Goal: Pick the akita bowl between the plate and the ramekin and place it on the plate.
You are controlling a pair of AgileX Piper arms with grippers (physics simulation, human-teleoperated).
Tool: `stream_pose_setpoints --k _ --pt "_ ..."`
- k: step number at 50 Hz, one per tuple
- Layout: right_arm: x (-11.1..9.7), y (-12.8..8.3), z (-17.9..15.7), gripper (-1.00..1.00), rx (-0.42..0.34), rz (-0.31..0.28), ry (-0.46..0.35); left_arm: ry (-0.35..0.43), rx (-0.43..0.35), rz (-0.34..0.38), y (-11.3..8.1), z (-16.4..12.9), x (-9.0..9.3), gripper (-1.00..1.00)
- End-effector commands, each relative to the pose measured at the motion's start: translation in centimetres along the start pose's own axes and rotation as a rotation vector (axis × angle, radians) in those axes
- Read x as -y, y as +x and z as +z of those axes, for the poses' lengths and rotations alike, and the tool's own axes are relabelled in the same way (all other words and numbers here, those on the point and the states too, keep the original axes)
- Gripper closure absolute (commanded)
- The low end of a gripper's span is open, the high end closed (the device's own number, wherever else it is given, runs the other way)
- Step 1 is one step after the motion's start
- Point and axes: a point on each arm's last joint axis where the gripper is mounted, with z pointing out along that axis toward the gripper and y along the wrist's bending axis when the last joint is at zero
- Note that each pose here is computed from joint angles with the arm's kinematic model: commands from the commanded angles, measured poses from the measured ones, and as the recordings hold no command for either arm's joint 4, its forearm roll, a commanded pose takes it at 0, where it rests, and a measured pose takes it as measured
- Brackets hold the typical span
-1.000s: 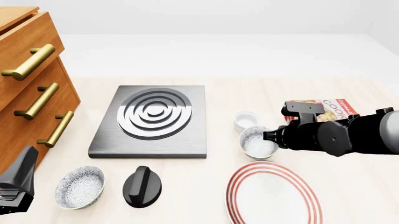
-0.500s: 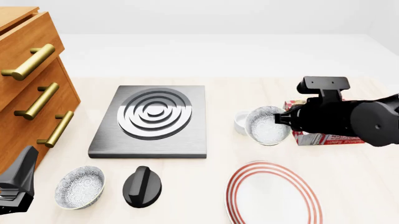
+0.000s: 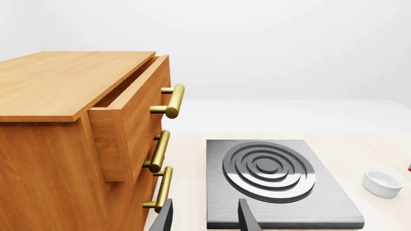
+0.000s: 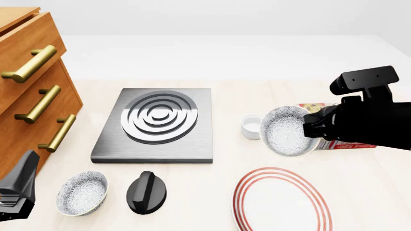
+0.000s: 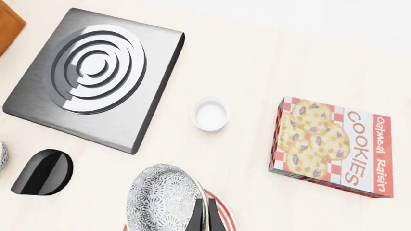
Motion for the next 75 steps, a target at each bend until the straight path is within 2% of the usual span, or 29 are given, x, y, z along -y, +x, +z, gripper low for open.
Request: stream_pose_setpoints --k 1,10,12,17,34,51,75 --pt "-0.5 1.4 -1.5 1.00 -0.020 -0.073 -0.025 0.000 0.000 0.000 0.0 0.0 0.0 -1.00" --pt "0.0 3.5 -2.8 1.00 -0.043 -0.150 -0.014 0.000 0.000 0.000 0.0 0.0 0.0 -1.00" --pt "-0.5 3.8 -2.5 1.00 -0.061 -0.156 -0.037 0.000 0.000 0.000 0.0 0.0 0.0 -1.00" --pt "-0.1 4.7 -2.9 1.00 -0.062 -0.182 -0.025 0.000 0.000 0.000 0.0 0.0 0.0 -1.00" --pt "-0.8 7.5 -1.2 1.00 -0.130 -0.235 -0.068 0.000 0.000 0.000 0.0 0.0 0.0 -1.00" --pt "-1.5 8.4 1.1 1.00 -0.163 -0.247 -0.100 0.000 0.000 0.000 0.0 0.0 0.0 -1.00" --pt "-3.0 10.8 5.9 1.00 -0.248 -0.217 -0.136 0.000 0.000 0.000 0.0 0.0 0.0 -1.00"
